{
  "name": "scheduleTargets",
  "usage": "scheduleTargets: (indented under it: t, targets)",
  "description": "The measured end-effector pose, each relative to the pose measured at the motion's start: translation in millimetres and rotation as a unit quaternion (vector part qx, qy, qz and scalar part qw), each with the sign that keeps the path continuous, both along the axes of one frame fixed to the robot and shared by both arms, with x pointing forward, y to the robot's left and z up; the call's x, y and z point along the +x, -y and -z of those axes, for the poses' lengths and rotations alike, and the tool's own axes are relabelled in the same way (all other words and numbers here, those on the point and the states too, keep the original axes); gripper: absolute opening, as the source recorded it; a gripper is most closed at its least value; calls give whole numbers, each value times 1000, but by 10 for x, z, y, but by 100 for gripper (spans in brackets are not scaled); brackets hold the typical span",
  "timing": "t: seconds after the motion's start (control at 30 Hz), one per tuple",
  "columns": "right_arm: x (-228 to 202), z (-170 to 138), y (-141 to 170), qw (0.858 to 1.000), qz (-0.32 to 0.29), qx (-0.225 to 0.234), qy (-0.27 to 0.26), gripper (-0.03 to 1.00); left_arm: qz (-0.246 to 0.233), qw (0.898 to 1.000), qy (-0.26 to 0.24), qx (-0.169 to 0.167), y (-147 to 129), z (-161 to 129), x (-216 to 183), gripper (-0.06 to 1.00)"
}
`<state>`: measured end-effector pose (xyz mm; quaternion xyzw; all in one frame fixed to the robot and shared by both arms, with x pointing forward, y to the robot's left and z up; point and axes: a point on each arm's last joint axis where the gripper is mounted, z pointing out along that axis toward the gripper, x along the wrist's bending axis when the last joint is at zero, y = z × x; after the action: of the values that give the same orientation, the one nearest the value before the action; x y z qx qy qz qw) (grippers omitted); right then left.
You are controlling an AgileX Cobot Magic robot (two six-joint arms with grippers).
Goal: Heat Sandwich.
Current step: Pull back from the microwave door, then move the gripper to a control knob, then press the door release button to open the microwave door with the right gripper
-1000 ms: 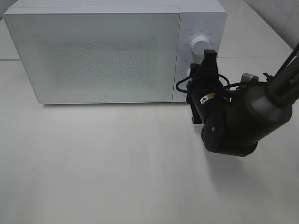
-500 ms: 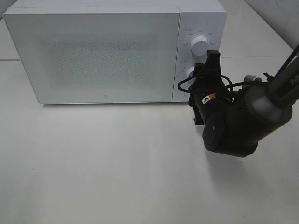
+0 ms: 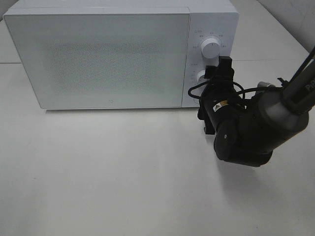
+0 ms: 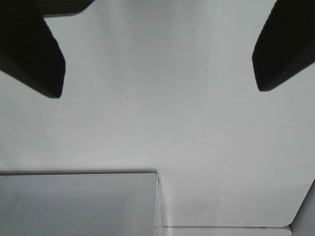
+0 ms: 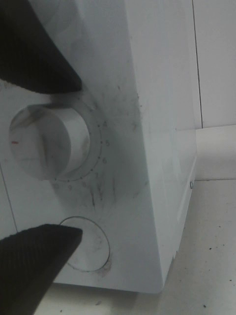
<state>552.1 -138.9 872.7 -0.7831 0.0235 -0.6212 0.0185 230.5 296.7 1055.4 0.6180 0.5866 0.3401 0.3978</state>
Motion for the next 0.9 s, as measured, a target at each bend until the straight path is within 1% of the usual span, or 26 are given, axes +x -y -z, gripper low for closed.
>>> scheduleTargets:
  t: [0.4,0.5,0.57,0.77,0.9]
  targets:
    - [-9,-13,-8,1000,-10,1,3,74,0,1000,0,0,0,0,0,98]
    - [-27,-144,-19,999,-27,4,21,74,0,1000,0,0,0,0,0,98]
    - [-40,-164,-15,999,-30,3,22,74,0,1000,0,0,0,0,0,98]
    - [-205,-178,58,998,-56,-14,16,74,0,1000,0,0,0,0,0,98]
    - [-297,-237,110,998,-63,-16,15,74,0,1000,0,0,0,0,0,98]
